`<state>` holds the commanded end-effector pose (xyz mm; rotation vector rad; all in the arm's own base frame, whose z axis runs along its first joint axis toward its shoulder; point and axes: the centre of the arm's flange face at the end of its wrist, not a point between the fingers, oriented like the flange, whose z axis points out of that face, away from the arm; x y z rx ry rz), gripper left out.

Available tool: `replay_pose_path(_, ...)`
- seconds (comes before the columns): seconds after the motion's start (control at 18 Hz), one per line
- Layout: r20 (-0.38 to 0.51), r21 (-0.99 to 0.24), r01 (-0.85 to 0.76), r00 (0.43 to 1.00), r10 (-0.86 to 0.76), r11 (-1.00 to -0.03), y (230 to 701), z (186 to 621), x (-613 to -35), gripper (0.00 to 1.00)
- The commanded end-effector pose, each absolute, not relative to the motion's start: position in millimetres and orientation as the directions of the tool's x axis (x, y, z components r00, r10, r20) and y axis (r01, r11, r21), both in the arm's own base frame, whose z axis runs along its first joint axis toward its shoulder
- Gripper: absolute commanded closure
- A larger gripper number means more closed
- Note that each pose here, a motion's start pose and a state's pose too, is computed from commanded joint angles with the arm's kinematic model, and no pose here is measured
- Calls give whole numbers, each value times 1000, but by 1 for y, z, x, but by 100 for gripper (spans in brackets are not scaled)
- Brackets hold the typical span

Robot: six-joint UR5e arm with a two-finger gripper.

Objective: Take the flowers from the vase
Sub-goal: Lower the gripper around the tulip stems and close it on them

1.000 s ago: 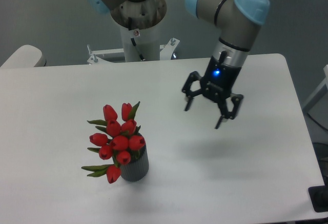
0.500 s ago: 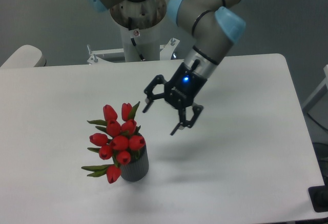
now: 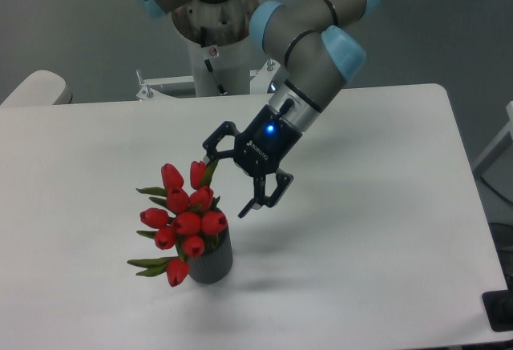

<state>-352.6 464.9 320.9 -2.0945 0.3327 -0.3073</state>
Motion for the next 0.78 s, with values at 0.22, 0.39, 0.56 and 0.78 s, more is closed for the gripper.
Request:
replay_pose_path(0.22, 79, -857, -119, 931, -357, -501, 473, 319, -364, 0)
replay_pose_path(0.39, 77, -857, -130, 925, -373, -498, 481, 317, -360, 0)
replay_pose_path(0.56, 78, -857, -139, 916, -393, -496, 492, 313, -355, 0)
replay_pose_path(0.78, 65, -859, -154, 913, -402, -488, 498, 306, -354, 0)
